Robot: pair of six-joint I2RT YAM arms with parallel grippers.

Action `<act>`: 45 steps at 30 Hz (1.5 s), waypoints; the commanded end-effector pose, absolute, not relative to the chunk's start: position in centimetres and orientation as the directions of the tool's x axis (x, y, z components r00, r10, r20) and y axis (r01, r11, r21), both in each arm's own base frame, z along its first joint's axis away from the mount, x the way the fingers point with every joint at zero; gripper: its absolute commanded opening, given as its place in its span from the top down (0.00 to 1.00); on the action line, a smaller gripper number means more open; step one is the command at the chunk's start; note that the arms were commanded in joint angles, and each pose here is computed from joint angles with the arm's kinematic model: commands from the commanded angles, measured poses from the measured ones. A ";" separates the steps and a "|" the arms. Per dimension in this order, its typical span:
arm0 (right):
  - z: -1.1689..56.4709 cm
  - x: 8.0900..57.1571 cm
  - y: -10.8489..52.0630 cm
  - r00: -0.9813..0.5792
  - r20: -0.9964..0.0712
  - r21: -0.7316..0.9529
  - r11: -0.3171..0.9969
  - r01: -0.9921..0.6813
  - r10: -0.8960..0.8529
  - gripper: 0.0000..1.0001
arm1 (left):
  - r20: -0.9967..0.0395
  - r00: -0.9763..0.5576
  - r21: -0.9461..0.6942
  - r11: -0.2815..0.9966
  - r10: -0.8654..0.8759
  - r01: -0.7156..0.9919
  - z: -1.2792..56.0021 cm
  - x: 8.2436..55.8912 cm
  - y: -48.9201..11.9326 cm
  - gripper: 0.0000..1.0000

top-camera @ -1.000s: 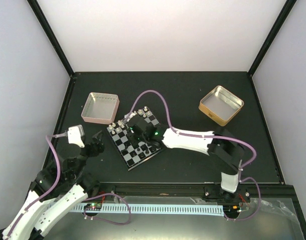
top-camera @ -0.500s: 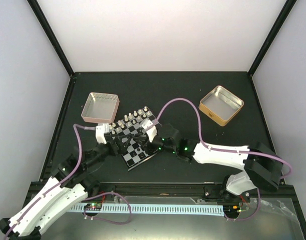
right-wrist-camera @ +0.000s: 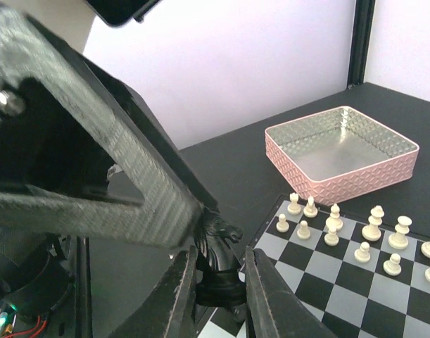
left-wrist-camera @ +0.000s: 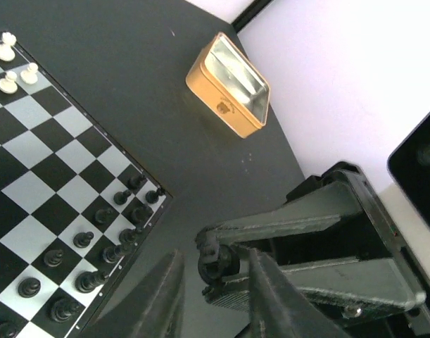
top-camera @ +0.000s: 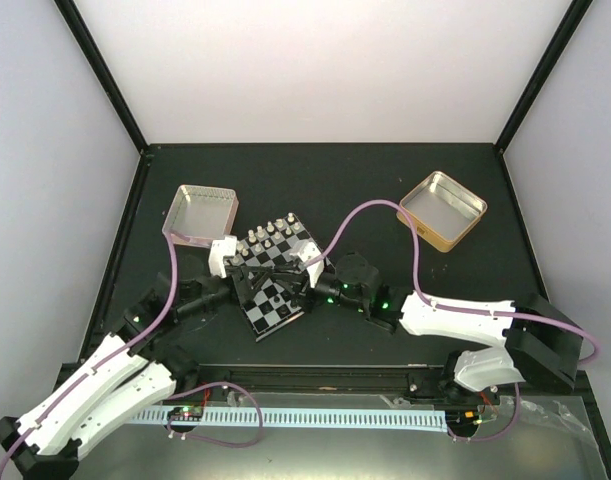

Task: Set up the chess pieces on the board
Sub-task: Place the chess piece on the chessboard.

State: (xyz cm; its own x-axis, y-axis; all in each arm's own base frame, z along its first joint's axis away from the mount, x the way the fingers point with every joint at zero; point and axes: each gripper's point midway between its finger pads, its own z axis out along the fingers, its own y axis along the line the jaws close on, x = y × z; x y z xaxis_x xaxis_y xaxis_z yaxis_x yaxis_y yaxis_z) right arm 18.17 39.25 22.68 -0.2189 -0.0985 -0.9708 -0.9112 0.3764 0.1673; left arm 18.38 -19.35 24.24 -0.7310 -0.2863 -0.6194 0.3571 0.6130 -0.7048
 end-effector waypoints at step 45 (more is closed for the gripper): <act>19.6 24.8 28.6 -0.510 -0.860 0.226 0.898 -0.376 0.003 0.24 | -0.541 -0.840 -0.275 0.934 0.045 0.227 13.1 17.4 -18.3 0.98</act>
